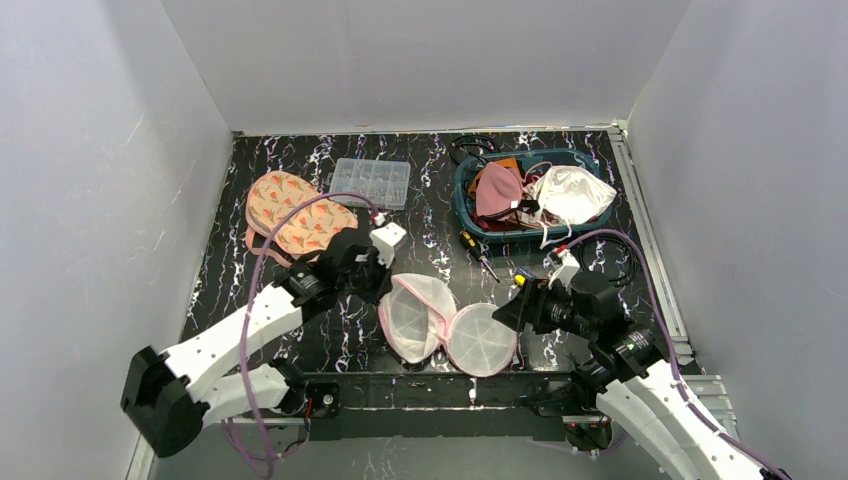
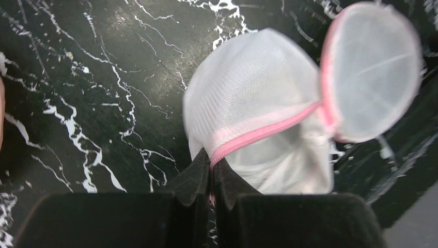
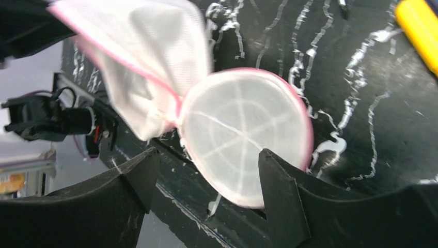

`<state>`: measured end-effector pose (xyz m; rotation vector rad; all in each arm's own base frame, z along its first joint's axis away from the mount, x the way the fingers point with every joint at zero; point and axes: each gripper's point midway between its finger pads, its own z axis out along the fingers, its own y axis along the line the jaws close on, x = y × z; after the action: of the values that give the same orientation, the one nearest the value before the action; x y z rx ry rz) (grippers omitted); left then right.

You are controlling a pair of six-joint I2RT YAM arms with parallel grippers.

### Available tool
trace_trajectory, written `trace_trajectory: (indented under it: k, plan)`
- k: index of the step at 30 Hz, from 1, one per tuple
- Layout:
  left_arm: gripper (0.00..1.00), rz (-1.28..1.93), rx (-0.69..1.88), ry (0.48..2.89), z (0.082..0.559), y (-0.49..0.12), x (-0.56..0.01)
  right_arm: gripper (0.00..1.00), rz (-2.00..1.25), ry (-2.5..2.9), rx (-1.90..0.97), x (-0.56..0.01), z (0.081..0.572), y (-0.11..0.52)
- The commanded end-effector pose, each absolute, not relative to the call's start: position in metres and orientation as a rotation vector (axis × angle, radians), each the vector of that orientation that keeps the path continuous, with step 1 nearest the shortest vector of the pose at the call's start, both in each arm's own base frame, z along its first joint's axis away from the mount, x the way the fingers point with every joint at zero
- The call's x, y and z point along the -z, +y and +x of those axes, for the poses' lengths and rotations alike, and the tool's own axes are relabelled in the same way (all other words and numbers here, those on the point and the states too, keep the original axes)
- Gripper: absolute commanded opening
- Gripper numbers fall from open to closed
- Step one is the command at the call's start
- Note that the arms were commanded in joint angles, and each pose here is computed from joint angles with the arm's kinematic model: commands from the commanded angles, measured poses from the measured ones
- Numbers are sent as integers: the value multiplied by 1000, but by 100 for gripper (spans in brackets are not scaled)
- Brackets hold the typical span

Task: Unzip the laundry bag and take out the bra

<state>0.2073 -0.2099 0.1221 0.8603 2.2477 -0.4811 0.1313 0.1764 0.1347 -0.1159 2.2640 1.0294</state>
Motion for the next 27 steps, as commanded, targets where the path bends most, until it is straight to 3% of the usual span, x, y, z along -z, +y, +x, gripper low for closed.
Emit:
trace_trajectory:
  k: [1, 9, 27]
  plan:
    - [0, 523, 557, 2303, 197, -198, -159, 78, 78, 2323, -868, -121, 143, 156]
    - [0, 292, 583, 2562, 167, -190, -132, 75, 170, 2442, -799, -78, 145, 153]
    - [0, 299, 601, 2585, 165, -193, -117, 71, 84, 2531, -966, -46, 163, 209]
